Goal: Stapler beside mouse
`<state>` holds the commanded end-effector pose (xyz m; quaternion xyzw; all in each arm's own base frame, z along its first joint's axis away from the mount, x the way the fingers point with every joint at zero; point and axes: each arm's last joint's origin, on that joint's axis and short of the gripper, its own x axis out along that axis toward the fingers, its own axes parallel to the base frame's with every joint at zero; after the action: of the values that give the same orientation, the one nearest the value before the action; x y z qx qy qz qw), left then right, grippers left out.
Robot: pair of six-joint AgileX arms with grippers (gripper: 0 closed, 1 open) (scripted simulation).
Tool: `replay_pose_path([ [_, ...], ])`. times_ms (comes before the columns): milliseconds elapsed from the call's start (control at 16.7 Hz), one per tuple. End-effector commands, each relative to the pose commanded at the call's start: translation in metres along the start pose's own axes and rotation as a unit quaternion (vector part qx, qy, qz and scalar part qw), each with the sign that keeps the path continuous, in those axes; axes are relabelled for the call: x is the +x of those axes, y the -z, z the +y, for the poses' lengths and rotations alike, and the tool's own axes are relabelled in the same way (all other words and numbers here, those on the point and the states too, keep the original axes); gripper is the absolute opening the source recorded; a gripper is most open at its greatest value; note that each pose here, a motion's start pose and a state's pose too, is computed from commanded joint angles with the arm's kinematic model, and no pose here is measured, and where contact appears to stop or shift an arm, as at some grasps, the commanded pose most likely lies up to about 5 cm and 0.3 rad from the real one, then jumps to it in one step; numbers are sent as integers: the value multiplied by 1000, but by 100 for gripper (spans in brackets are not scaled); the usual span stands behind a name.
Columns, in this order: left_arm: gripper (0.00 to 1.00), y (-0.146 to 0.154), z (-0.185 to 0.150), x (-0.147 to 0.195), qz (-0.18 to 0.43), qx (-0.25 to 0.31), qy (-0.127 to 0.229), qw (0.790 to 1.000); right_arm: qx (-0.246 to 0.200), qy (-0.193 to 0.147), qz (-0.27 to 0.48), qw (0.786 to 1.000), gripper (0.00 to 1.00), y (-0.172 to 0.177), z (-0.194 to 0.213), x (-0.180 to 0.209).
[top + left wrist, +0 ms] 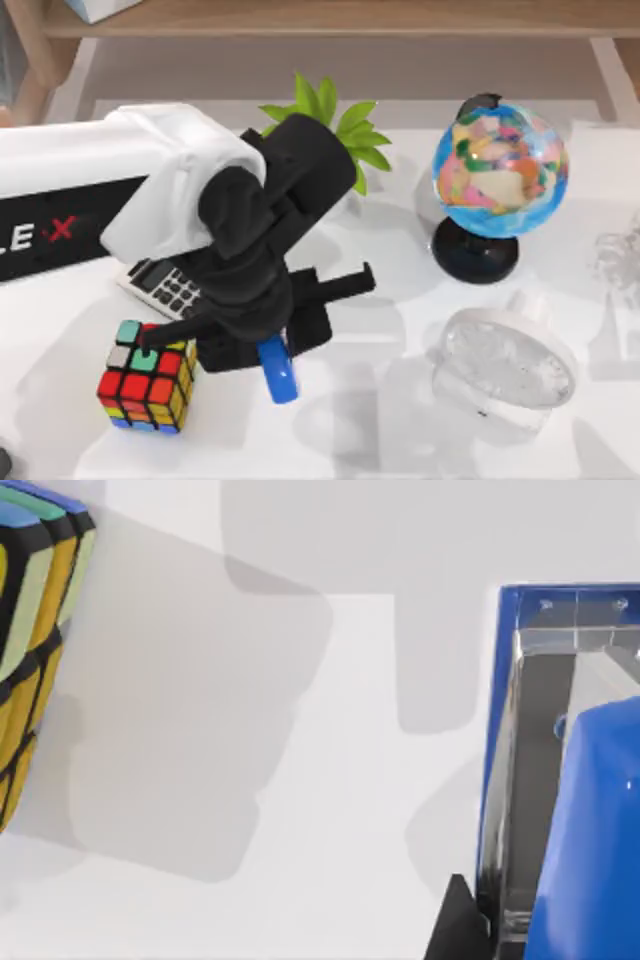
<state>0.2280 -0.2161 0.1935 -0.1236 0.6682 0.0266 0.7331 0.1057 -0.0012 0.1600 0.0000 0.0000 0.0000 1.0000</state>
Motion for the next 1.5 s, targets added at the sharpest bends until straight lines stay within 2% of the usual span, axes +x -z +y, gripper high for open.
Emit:
replay_pose_path([
  [120, 0, -35, 15, -15, -19, 27, 12, 999, 0, 0, 0, 1000, 100, 0, 0, 0],
  [240, 0, -69, 40, -24, -36, 58, 8, 998, 0, 0, 0, 1000, 100, 0, 0, 0],
  [420, 0, -114, 92, -26, -43, 99, -20, 994, 0, 0, 0, 1000, 100, 0, 0, 0],
  [600, 0, -141, 150, -16, -22, 124, -55, 991, 0, 0, 0, 1000, 100, 0, 0, 0],
  [780, 0, -152, 199, 1, 17, 130, -79, 988, 0, 0, 0, 1000, 100, 0, 0, 0],
  [900, 0, -153, 218, 9, 37, 130, -85, 987, 0, 0, 0, 1000, 100, 0, 0, 0],
  [1500, 0, -154, 220, 9, 33, 133, -88, 987, 0, 0, 0, 1000, 100, 0, 0, 0],
])
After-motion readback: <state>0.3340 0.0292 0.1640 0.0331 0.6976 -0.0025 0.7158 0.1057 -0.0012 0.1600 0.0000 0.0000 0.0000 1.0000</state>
